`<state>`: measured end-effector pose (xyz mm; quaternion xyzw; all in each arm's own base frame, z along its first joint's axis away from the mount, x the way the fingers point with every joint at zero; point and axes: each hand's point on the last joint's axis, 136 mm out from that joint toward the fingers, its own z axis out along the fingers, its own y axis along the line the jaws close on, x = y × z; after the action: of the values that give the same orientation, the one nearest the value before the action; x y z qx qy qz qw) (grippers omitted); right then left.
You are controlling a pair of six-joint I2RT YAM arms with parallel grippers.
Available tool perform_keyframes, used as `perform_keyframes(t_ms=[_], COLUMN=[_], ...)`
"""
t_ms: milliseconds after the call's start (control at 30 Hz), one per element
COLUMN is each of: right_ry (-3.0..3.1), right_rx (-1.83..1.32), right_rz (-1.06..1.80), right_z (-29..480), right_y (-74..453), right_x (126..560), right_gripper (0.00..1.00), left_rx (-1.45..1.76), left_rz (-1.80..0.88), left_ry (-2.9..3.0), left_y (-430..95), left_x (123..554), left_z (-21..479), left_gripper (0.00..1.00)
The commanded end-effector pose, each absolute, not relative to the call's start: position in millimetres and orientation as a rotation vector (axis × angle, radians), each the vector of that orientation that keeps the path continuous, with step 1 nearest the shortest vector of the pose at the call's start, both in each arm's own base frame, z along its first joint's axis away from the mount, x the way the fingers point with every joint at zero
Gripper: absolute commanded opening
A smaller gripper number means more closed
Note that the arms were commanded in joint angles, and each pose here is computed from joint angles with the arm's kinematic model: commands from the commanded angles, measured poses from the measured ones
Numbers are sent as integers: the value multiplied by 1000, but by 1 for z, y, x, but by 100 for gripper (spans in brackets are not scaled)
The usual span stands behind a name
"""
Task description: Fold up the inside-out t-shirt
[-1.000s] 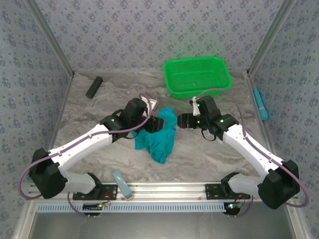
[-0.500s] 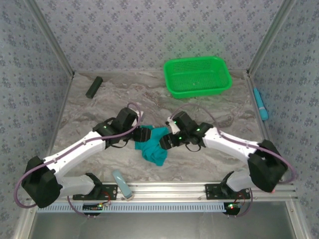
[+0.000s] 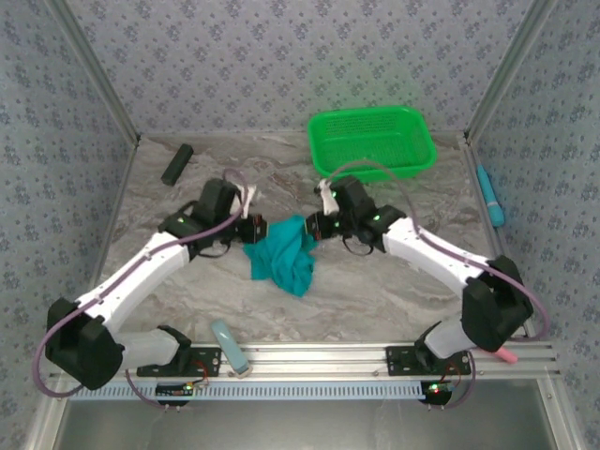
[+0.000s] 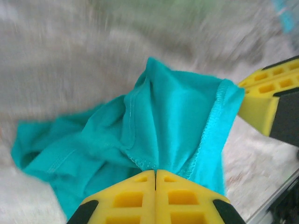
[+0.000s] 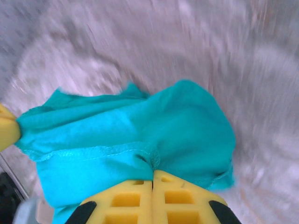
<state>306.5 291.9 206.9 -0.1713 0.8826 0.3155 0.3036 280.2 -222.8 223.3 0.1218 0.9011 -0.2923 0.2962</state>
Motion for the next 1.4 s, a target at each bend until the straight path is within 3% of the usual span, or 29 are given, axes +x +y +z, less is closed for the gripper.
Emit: perform_keyframes(t_ms=[0,133,233,333,500,600,633,700,800,833,1133,1367], right_ry=[2116,1977,1938,2034,2361,2483,2509,2531,2530,2529,2568,2551], right_rx=[-498,-478,-389,-344,-302,-347,-363,-397,-446,-463,-495,-407], right_rz=[784,667,615,614,614,628,619,605,673,709,801,813], right_z=[315,387,391,342,210,169,162,154,151,148,109,106], right_y=[277,242,214,203,200,202,202,206,228,241,329,326], right_x=[313,301,289,282,261,246,245,247,260,265,305,359], right_gripper=[0,0,0,0,2,32,37,47,57,58,58,57], left_rx=[427,402,372,351,332,283,273,226,150,103,-6,5], left_rz=[-763,-693,-665,-720,-950,-901,-860,-792,-734,-696,-687,-758], left_ry=[2134,2026,1992,2047,2253,2397,2418,2413,2341,2333,2468,2514], left_y=[-214,-195,-186,-189,-211,-199,-192,-179,-167,-161,-172,-183], left_x=[286,287,284,277,251,234,231,230,239,245,275,271], left_z=[327,373,365,324,223,177,170,169,185,187,172,158], left_gripper=[0,0,0,0,2,20,27,56,80,83,82,75])
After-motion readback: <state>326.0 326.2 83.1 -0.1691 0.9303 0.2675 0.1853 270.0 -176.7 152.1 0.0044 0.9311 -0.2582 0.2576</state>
